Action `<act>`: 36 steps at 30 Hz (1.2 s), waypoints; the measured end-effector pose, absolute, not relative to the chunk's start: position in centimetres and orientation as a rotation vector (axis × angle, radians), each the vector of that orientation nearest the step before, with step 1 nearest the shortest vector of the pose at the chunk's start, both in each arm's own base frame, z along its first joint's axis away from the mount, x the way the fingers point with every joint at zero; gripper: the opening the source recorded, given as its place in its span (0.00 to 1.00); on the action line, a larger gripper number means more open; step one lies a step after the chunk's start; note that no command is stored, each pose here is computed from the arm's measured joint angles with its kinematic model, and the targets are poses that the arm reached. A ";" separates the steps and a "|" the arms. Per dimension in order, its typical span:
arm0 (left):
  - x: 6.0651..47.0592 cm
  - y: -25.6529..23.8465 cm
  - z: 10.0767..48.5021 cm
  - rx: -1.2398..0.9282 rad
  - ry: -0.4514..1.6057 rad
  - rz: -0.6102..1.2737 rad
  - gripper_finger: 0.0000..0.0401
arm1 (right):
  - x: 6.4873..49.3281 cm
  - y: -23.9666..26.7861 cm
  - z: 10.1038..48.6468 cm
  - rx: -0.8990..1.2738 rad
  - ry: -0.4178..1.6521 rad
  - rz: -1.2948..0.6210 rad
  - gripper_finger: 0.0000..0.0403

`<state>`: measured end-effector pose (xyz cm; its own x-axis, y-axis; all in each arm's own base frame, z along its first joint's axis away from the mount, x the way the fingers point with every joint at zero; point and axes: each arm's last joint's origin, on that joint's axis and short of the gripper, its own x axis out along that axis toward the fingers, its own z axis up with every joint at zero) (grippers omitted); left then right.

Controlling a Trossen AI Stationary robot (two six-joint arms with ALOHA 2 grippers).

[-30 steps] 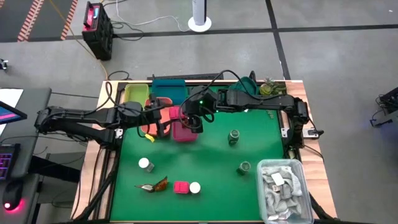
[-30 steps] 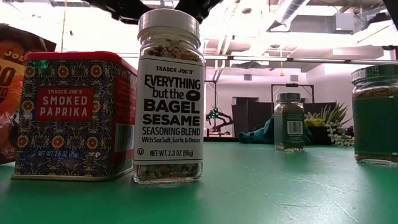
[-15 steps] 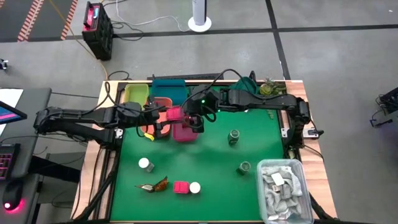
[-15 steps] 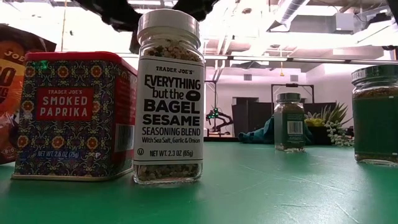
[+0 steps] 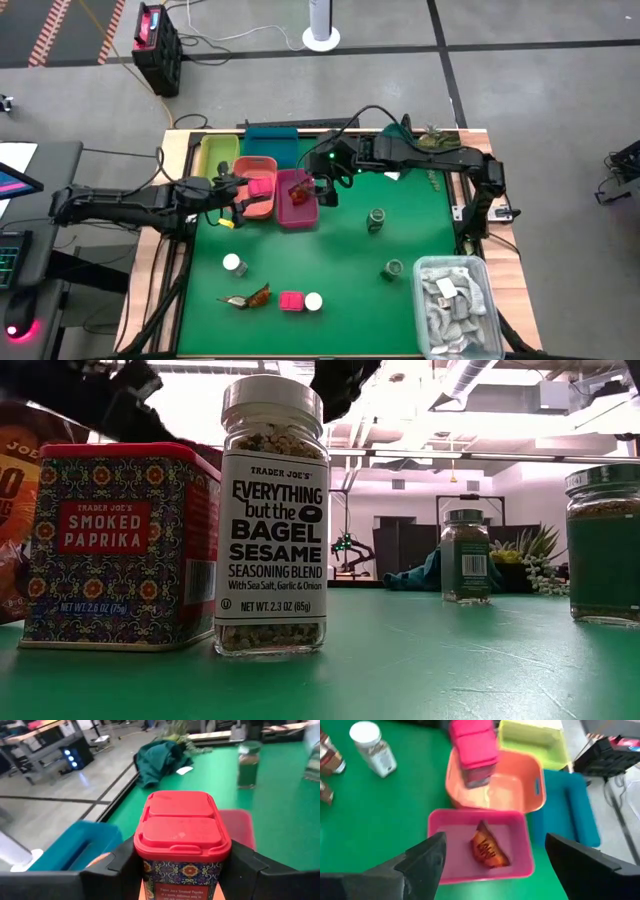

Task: Sort spices by type
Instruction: Put the top red seasoning can into the orange bin

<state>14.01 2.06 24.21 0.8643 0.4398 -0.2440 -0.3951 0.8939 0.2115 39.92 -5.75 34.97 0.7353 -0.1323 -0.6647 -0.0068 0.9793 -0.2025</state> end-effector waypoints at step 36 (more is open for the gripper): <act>12.6 8.9 20.6 -0.089 0.201 0.715 0.49 | 39.2 -6.8 33.7 -0.145 0.777 -0.107 0.86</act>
<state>12.57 8.92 20.64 0.7369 0.6415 -0.2131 -0.6586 0.7524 -0.0127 39.22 -6.84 33.68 0.7085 -0.1499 -0.6896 0.0428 0.9845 -0.1700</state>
